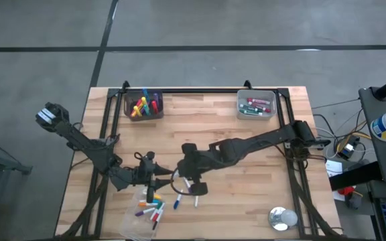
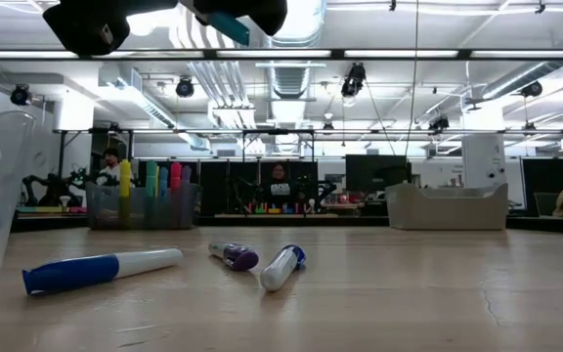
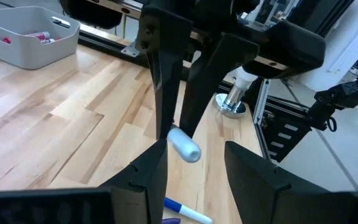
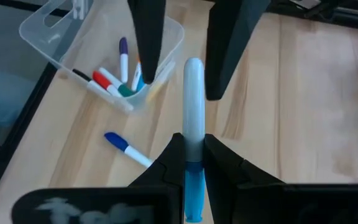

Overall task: Pick & Place Markers
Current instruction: Put the light blue and white highlighter pen into the transparent bin, then put the blue and white highlighter pen into the transparent bin

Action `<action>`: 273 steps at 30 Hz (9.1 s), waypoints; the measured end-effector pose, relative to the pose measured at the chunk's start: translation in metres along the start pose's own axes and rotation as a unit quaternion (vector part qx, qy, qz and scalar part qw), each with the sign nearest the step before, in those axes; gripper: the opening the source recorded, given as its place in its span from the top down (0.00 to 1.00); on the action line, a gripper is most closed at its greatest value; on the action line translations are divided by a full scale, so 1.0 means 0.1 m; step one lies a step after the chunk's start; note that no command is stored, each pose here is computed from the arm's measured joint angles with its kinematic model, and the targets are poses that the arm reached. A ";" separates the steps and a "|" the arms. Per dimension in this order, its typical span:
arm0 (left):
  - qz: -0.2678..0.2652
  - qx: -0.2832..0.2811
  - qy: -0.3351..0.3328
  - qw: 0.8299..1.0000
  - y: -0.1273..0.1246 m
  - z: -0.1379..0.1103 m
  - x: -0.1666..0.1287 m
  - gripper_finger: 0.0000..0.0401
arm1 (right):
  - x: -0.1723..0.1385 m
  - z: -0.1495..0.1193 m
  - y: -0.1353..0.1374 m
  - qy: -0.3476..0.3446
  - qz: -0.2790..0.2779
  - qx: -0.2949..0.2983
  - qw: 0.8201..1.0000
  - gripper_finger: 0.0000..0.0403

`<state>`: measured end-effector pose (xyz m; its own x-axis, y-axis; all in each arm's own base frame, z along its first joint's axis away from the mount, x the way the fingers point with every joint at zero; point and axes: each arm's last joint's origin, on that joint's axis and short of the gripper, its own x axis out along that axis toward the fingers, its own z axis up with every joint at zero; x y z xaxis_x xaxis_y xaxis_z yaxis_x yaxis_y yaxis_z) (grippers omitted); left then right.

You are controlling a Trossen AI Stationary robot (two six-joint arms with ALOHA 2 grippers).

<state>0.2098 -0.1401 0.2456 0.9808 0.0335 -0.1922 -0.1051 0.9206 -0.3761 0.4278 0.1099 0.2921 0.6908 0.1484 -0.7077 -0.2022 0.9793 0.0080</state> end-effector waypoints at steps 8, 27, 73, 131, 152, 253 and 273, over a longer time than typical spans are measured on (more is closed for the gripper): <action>0.011 -0.002 -0.005 1.000 0.04 0.02 0.03 0.67 | 0.00 0.01 0.01 -0.006 0.002 -0.001 1.000 0.93; -0.030 -0.006 0.023 0.999 0.05 0.05 0.03 0.91 | 0.00 0.00 0.05 -0.001 0.008 -0.017 1.000 0.83; -0.104 -0.163 0.318 0.928 0.02 -0.24 -0.35 0.62 | 0.32 -0.67 0.27 0.122 0.074 -0.140 0.980 0.55; -0.199 0.032 0.024 0.979 -0.19 0.17 -0.28 0.62 | 0.89 -1.40 0.29 0.111 0.134 -0.157 0.972 0.94; -0.040 0.060 -0.005 0.997 -0.09 0.05 -0.15 0.62 | 0.03 -0.30 0.14 -0.019 0.018 -0.030 0.999 0.94; -0.044 0.112 -0.128 0.984 -0.26 0.41 -0.25 0.66 | 0.85 -1.14 0.23 -0.018 -0.134 0.348 0.928 0.65; -0.038 0.124 -0.122 0.984 -0.23 0.36 -0.22 0.66 | 1.16 -1.19 0.50 0.017 -0.129 0.323 0.938 0.71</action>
<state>0.1967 -0.1482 0.2914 0.9978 0.0254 0.0617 -0.0164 0.9898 -0.1415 0.4151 0.1598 0.1262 0.6341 -0.0981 -0.7670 0.4380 0.8630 0.2517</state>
